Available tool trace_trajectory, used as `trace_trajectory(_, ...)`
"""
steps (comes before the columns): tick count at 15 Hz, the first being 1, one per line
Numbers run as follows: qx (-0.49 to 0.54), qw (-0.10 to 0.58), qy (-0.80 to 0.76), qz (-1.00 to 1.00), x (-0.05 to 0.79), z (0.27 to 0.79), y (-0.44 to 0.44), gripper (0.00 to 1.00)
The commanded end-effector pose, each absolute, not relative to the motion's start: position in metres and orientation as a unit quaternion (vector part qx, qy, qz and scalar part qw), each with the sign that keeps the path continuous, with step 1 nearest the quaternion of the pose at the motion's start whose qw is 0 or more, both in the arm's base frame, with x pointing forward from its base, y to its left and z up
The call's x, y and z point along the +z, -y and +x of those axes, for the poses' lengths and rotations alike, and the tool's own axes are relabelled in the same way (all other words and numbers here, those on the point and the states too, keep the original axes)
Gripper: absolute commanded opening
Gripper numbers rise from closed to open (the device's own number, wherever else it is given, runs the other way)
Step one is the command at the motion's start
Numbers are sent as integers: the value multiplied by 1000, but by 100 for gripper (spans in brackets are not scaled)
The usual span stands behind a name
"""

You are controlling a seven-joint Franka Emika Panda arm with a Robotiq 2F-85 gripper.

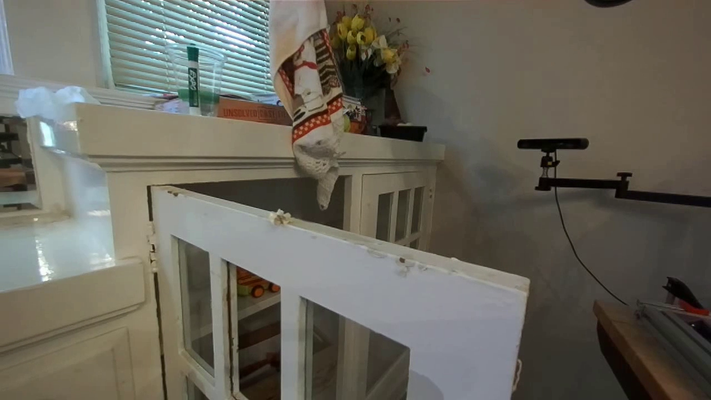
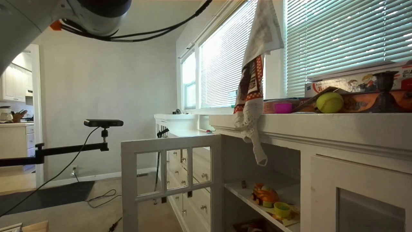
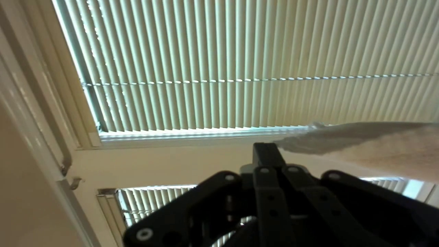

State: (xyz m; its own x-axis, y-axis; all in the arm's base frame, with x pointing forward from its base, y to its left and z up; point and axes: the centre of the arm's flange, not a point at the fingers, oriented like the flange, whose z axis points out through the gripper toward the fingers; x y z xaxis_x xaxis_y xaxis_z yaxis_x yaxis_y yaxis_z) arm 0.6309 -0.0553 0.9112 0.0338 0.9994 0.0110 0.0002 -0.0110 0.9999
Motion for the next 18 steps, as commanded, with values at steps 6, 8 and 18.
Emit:
trace_trajectory(6, 464, 625, -470, 415, 1013, 632, 38, 0)
trace_trajectory(8, 459, 643, -467, 398, 1022, 623, 33, 0)
trace_trajectory(18, 413, 728, -460, 297, 1051, 587, 5, 0)
